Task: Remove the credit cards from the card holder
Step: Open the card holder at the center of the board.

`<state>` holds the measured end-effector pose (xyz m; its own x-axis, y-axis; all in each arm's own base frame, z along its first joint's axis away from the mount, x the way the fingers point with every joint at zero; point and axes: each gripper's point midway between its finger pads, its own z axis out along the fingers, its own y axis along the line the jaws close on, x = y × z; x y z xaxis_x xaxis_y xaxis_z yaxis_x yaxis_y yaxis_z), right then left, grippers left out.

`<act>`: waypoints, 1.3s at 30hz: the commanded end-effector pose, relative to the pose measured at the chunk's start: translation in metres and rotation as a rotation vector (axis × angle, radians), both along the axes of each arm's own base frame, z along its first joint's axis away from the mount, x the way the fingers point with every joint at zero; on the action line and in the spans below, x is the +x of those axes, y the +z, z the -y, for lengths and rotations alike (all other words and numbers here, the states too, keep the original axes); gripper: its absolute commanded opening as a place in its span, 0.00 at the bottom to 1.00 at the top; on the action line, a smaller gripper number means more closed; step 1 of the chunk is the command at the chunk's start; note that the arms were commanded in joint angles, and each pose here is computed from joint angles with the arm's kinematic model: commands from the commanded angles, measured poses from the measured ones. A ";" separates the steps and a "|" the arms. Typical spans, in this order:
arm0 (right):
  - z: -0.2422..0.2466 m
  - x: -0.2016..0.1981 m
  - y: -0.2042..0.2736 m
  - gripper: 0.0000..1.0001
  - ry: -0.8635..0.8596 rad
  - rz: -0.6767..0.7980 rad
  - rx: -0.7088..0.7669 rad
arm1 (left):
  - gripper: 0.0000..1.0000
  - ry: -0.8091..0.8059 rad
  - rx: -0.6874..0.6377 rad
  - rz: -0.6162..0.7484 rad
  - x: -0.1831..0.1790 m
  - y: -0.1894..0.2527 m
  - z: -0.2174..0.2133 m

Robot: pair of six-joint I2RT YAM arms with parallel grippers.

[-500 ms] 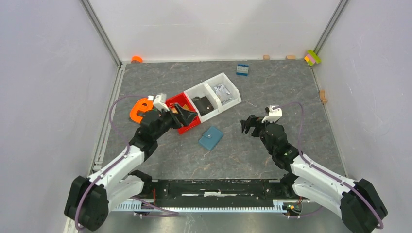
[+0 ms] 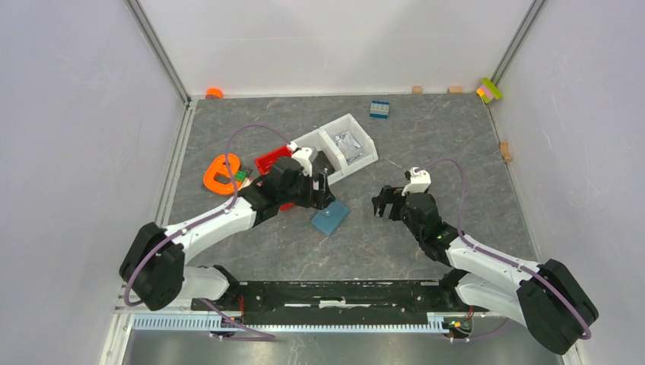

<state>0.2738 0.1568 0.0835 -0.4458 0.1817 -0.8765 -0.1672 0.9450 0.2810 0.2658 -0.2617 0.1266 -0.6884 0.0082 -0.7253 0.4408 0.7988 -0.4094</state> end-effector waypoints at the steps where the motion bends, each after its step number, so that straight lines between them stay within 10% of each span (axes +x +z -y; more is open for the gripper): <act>1: -0.013 0.007 0.024 0.98 0.025 0.043 0.059 | 0.85 -0.114 0.142 -0.044 -0.010 -0.013 0.008; 15: -0.015 0.006 0.023 0.98 0.032 0.044 0.072 | 0.77 -0.125 0.484 -0.152 -0.015 -0.065 0.005; 32: -0.020 0.005 0.020 0.98 0.056 0.028 0.074 | 0.69 -0.147 0.541 -0.170 -0.003 -0.089 0.015; 39: -0.021 0.005 0.018 0.98 0.063 0.024 0.076 | 0.38 -0.114 0.532 -0.152 0.001 -0.087 0.015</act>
<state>0.2701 0.1681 0.0828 -0.4708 0.1828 -0.8631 -0.2122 0.9261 0.3119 0.2548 -0.2694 0.0312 -0.7884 0.4266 -0.4431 0.4943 0.8682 -0.0437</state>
